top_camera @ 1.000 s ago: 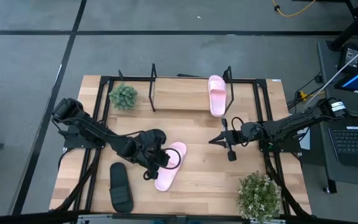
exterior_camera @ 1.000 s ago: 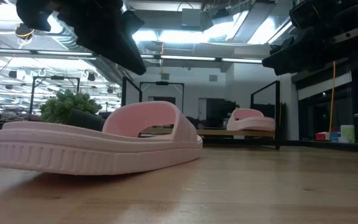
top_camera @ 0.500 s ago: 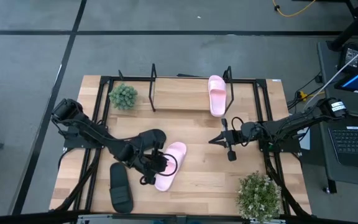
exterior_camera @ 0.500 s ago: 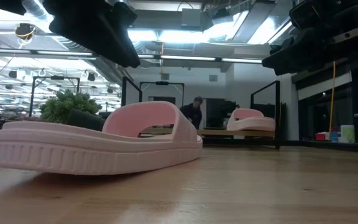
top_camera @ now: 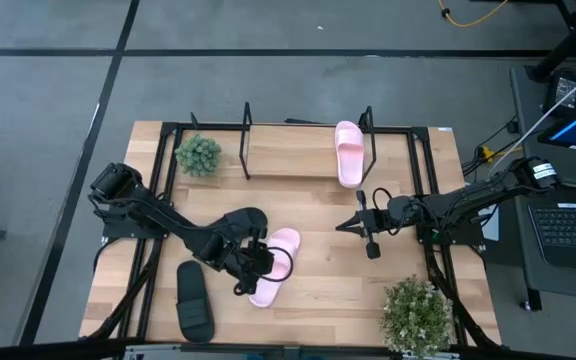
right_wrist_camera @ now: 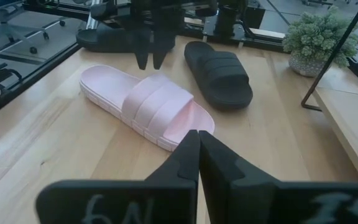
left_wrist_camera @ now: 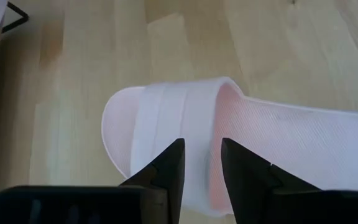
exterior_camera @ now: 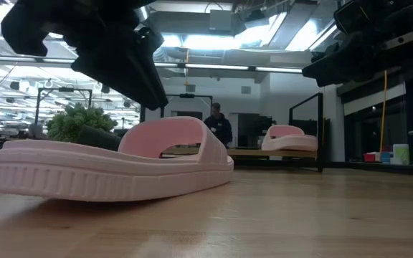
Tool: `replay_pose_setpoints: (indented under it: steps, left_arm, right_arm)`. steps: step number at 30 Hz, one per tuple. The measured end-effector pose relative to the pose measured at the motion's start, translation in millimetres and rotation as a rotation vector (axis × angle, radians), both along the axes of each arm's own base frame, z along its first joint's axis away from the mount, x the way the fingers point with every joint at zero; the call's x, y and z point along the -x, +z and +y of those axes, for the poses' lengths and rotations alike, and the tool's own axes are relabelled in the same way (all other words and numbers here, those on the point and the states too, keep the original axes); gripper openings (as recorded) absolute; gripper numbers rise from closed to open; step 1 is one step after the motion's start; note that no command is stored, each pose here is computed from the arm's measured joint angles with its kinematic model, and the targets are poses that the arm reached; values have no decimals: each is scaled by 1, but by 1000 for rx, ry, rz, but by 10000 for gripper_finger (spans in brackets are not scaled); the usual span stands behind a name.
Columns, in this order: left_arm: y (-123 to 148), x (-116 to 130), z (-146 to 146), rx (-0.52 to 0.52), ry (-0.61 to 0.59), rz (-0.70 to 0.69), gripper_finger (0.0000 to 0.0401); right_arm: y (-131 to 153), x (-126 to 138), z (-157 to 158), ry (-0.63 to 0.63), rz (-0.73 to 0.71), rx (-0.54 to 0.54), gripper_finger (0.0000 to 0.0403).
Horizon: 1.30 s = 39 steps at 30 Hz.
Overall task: Pick and place slides into the shelf
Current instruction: Put the pink slides on the shelf
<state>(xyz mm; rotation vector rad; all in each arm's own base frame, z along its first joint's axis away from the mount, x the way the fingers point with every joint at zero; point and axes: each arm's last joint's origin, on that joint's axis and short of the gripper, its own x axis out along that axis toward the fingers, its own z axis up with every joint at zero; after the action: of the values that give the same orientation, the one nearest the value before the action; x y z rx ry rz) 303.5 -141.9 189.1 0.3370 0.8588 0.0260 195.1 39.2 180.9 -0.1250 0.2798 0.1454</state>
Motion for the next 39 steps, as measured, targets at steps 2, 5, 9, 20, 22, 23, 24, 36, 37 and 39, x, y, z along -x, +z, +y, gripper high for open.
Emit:
replay_pose_setpoints:
  steps: [2, 5, 9, 20, 22, 23, 24, 36, 37, 39]
  left_arm:
    - [0, 0, 0, 5, -2, -2, 96]
    - [-1, -1, -1, 6, -3, -2, 96]
    - [-3, -3, -3, 20, -20, -5, 96]
    - [-19, -6, -1, -28, 3, 34, 96]
    - [-19, -6, 0, -54, 9, 32, 96]
    - [-19, -6, 0, -72, 9, 29, 96]
    - [-19, -6, 0, -77, 9, 28, 96]
    - [-20, -5, 1, -83, 11, 43, 96]
    - [-20, -4, 1, -87, 11, 51, 96]
    - [-20, -4, 1, -91, 11, 59, 96]
  right_arm:
    - [0, 0, 0, 0, 0, 0, 12]
    - [0, 0, 0, 0, 0, 0, 12]
    - [0, 0, 0, 0, 0, 1, 12]
    - [0, 0, 0, 0, 0, 0, 12]
    - [0, 0, 0, 0, 0, 0, 12]
    - [0, 0, 0, -1, 0, -1, 12]
    - [0, 0, 0, -1, 0, -1, 12]
    - [0, 0, 0, -1, 0, -1, 12]
    - [0, 0, 0, -1, 0, -1, 12]
    - [0, 0, 0, -1, 0, -1, 12]
